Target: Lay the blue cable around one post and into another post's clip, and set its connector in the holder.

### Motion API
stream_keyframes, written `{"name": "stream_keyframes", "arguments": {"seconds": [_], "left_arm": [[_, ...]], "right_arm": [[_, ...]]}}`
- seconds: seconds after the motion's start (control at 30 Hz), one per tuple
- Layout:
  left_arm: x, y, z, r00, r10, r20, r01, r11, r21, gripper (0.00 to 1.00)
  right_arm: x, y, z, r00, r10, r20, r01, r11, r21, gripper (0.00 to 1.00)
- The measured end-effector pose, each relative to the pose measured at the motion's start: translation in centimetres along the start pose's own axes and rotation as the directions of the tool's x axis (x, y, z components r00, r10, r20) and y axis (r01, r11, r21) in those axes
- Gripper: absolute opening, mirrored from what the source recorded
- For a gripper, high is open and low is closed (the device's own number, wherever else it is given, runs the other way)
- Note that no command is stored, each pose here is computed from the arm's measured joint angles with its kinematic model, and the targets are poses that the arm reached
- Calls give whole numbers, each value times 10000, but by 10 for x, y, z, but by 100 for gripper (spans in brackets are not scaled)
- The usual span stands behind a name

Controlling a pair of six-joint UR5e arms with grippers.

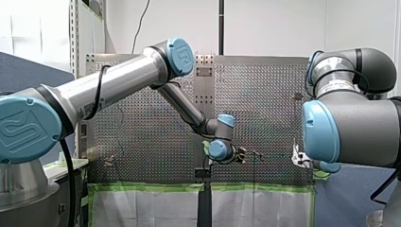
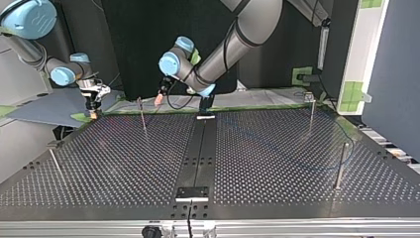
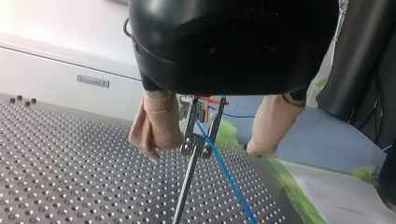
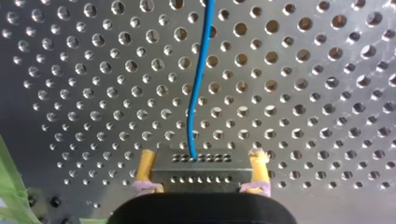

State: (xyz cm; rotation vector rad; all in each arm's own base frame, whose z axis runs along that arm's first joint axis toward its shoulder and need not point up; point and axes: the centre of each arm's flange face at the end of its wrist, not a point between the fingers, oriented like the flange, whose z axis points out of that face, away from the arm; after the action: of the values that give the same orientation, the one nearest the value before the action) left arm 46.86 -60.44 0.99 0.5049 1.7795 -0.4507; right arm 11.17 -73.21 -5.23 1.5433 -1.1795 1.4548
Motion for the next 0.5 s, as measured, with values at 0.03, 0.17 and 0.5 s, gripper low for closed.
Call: {"name": "stream_keyframes", "arguments": {"seconds": [0.03,0.17,0.5], "left_arm": [[0,-1,0,10000,-1,-6,1,10000,3,100],[1,-2,-2,9999,11,-117,-12,10000,-80,100],[3,-2,-4,9997,28,-236,-32,9998,-172,100]], "right_arm": [[0,0,0,10000,5,-3,-5,10000,-1,0],[-1,0,0,10000,36,-16,-36,10000,2,0],[-2,0,0,10000,96,5,-96,10000,-4,0]]}}
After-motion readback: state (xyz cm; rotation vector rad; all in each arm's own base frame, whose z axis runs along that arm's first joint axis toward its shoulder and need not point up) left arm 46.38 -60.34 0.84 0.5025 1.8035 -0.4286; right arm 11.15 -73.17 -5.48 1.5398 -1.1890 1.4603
